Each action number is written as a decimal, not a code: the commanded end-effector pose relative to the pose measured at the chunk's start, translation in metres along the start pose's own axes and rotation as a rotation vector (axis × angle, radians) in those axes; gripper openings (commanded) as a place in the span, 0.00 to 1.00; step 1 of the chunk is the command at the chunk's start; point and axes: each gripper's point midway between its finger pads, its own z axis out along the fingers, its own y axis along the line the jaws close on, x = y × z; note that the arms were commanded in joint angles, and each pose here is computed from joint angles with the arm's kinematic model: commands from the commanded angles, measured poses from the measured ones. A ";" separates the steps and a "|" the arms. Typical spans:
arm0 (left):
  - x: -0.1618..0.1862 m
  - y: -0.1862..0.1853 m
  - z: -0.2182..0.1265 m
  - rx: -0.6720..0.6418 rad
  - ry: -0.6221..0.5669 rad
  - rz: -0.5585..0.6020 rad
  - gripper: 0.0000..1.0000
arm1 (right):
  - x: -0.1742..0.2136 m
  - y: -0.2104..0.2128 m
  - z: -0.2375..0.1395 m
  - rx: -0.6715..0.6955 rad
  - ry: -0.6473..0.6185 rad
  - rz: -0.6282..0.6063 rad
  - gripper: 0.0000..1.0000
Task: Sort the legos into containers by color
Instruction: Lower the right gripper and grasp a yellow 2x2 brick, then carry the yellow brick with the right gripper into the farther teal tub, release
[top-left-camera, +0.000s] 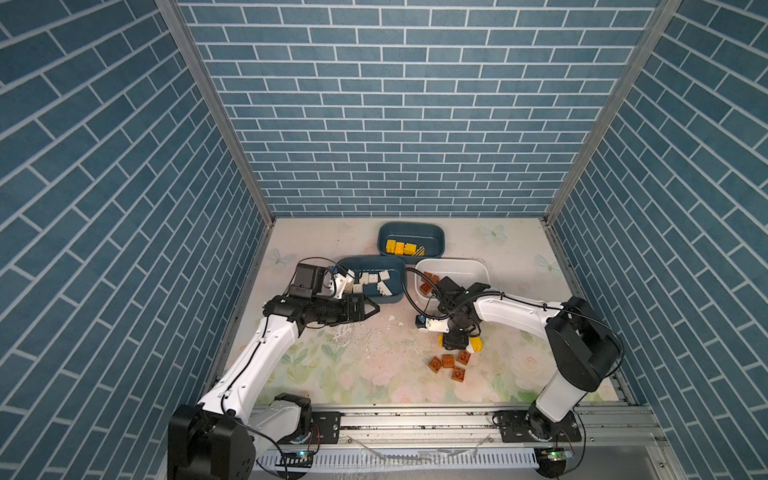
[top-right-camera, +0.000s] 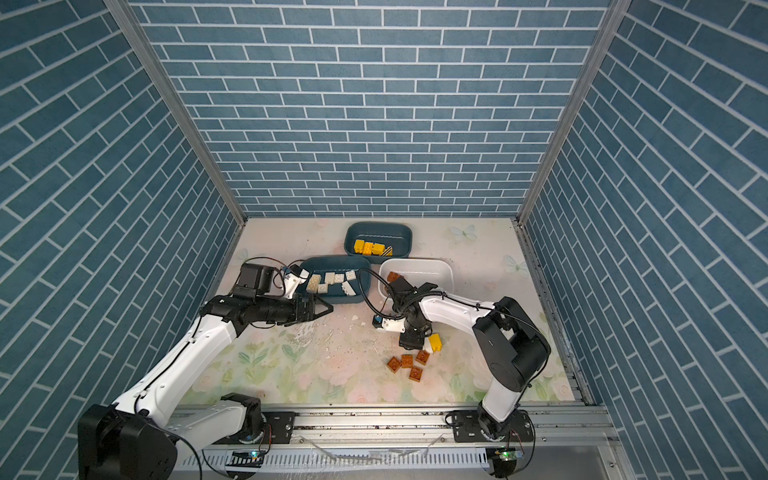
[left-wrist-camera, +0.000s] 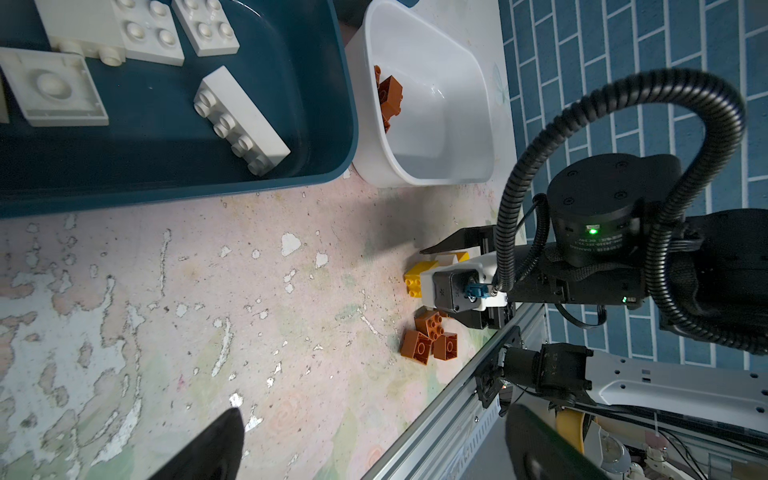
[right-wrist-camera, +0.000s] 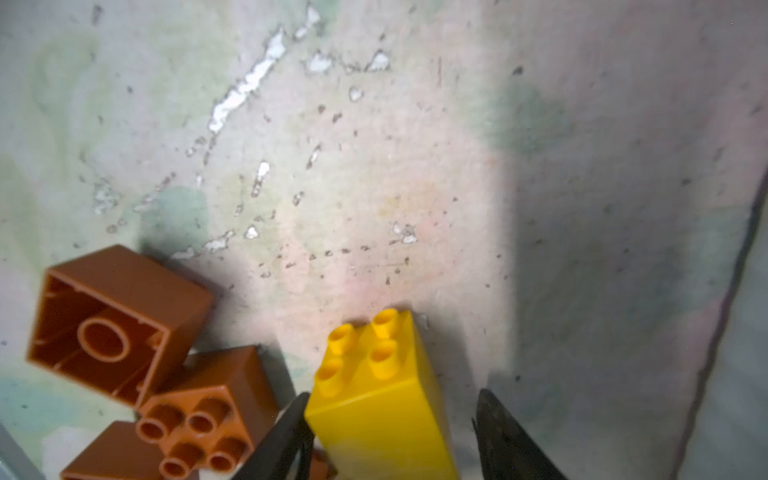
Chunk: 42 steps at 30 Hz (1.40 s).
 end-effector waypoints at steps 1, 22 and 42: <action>0.000 -0.001 -0.005 -0.006 -0.010 0.014 1.00 | -0.013 -0.003 0.000 -0.021 -0.034 -0.062 0.55; -0.027 -0.017 -0.012 0.021 -0.067 0.062 1.00 | -0.111 -0.132 -0.126 0.161 -0.523 0.297 0.21; -0.089 -0.023 -0.015 0.026 -0.244 0.048 1.00 | -0.098 -0.334 -0.078 0.480 -0.403 0.637 0.26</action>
